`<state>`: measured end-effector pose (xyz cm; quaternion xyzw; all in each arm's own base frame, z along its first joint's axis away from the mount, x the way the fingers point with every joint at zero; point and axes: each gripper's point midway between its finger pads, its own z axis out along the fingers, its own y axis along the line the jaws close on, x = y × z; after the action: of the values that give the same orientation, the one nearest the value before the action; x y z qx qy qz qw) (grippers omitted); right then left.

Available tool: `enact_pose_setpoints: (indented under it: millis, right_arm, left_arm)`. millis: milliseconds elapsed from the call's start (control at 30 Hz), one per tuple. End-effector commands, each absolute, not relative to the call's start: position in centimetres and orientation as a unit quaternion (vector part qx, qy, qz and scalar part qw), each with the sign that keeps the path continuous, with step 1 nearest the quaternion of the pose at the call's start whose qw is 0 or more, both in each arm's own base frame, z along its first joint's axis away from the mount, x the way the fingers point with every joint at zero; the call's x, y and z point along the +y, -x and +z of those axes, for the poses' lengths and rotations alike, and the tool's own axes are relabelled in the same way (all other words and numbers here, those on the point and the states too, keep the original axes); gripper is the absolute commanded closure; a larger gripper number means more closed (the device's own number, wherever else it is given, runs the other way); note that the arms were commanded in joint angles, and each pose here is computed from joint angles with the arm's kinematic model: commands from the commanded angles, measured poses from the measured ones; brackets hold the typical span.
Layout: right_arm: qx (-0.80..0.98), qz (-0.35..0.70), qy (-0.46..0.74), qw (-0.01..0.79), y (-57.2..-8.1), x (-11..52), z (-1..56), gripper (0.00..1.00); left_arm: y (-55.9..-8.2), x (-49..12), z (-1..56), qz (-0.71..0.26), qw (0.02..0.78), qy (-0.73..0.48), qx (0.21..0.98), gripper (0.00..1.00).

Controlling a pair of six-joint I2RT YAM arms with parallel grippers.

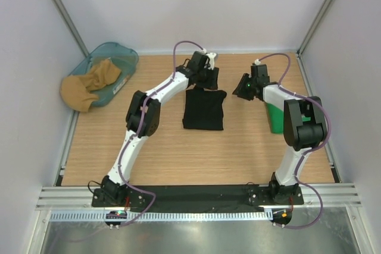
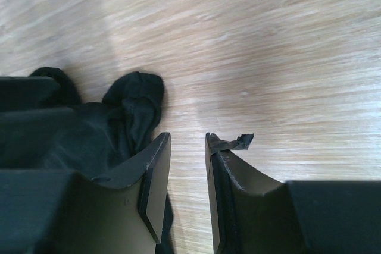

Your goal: Fold and stack the tank tops

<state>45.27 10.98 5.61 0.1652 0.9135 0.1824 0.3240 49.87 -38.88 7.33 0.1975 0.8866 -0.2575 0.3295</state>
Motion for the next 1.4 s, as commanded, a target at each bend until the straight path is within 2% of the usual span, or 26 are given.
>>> enact_pose_setpoints:
  millis: [0, 367, 467, 567, 833, 867, 967, 1000, 1367]
  right_arm:
    - [0.896, 0.218, -0.177, 0.343, -46.6, 11.8, 7.0, 0.63]
    - [0.901, 0.231, -0.179, 0.321, -46.9, 12.2, 5.3, 0.66]
    - [0.901, 0.23, -0.18, 0.322, -47.0, 12.2, 5.2, 0.66]
    - [0.901, 0.233, -0.178, 0.32, -47.3, 12.4, 5.0, 0.66]
    - [0.903, 0.244, -0.176, 0.306, -47.6, 12.8, 4.4, 0.67]
    - [0.903, 0.245, -0.176, 0.306, -47.6, 12.9, 4.3, 0.67]
    - [0.903, 0.246, -0.178, 0.303, -47.7, 13.0, 4.1, 0.67]
    - [0.903, 0.247, -0.177, 0.303, -47.9, 13.1, 4.0, 0.67]
    - [0.905, 0.271, -0.187, 0.271, -49.0, 14.3, 1.5, 0.69]
  left_arm:
    - [-48.9, -40.9, 8.9, -0.265, 0.336, -0.253, 0.868, 0.47]
    - [-48.2, -41.5, 7.5, -0.282, 0.317, -0.255, 0.869, 0.5]
    - [-48.4, -41.6, 7.4, -0.282, 0.319, -0.253, 0.869, 0.58]
    - [-48.5, -41.7, 7.0, -0.281, 0.318, -0.253, 0.869, 0.62]
    - [-48.5, -42.4, 5.9, -0.295, 0.306, -0.251, 0.87, 0.62]
    - [-48.6, -42.5, 6.0, -0.296, 0.307, -0.251, 0.869, 0.65]
    - [-48.8, -42.5, 6.0, -0.294, 0.309, -0.251, 0.869, 0.94]
    - [-48.8, -42.4, 6.0, -0.292, 0.31, -0.249, 0.87, 1.0]
    - [-48.0, -42.3, 10.3, -0.312, 0.334, -0.257, 0.852, 1.0]
